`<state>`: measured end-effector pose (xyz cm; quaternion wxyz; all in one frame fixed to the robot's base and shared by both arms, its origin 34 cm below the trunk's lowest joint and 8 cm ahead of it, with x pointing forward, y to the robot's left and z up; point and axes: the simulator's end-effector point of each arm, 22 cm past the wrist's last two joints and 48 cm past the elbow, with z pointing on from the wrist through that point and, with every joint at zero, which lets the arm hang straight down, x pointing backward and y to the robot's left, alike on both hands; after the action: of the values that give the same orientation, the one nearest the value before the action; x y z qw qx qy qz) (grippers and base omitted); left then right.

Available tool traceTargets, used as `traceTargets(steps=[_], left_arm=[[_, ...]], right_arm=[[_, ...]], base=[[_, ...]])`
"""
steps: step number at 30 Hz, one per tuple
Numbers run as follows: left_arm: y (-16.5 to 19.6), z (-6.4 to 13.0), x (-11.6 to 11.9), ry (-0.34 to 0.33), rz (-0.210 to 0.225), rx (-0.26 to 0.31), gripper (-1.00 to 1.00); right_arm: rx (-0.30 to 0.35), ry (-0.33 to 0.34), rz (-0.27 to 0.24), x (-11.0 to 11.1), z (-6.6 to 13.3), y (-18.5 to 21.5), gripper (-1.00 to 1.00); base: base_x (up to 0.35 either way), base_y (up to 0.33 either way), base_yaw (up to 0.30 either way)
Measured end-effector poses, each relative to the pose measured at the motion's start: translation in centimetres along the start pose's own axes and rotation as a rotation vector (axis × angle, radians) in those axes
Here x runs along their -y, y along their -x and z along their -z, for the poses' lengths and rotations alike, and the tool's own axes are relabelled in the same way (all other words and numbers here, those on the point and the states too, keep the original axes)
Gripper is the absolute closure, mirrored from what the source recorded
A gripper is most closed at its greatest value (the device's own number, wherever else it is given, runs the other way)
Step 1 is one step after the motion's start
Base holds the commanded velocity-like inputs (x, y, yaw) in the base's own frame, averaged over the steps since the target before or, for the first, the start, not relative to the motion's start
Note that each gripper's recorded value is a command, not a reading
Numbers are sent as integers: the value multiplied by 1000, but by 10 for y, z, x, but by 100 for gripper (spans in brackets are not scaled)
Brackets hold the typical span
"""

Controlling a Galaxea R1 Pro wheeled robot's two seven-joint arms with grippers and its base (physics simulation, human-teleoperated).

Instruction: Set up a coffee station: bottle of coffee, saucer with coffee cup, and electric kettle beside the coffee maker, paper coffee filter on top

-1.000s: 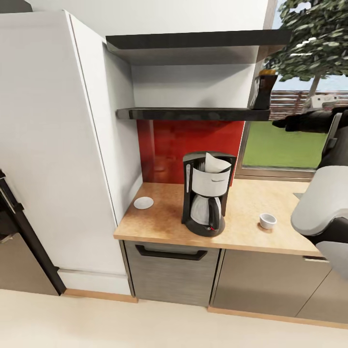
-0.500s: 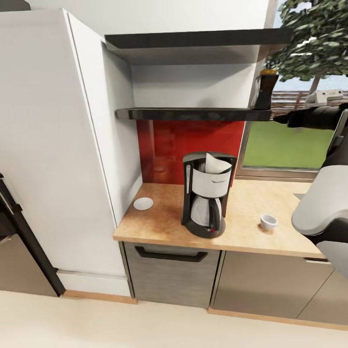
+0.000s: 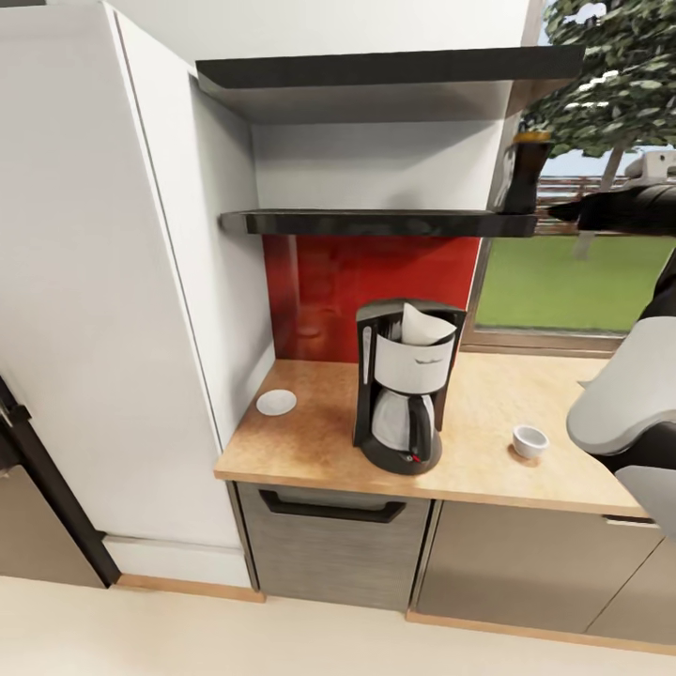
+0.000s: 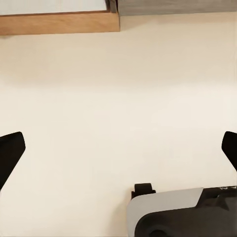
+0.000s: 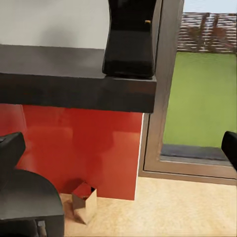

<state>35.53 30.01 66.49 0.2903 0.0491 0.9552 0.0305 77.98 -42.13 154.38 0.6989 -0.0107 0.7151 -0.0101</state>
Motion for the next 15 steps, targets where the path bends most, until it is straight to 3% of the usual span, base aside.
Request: traceTargets(steps=[11,15], left_arm=[[0,0,0,0,0,0,-100],[0,0,0,0,0,0,-100]], right_arm=[[39,-1,17,-9,13,22,-100],[102,76,-15,-27,18,38,-100]], base=[[92,0,0],[53,0,0]])
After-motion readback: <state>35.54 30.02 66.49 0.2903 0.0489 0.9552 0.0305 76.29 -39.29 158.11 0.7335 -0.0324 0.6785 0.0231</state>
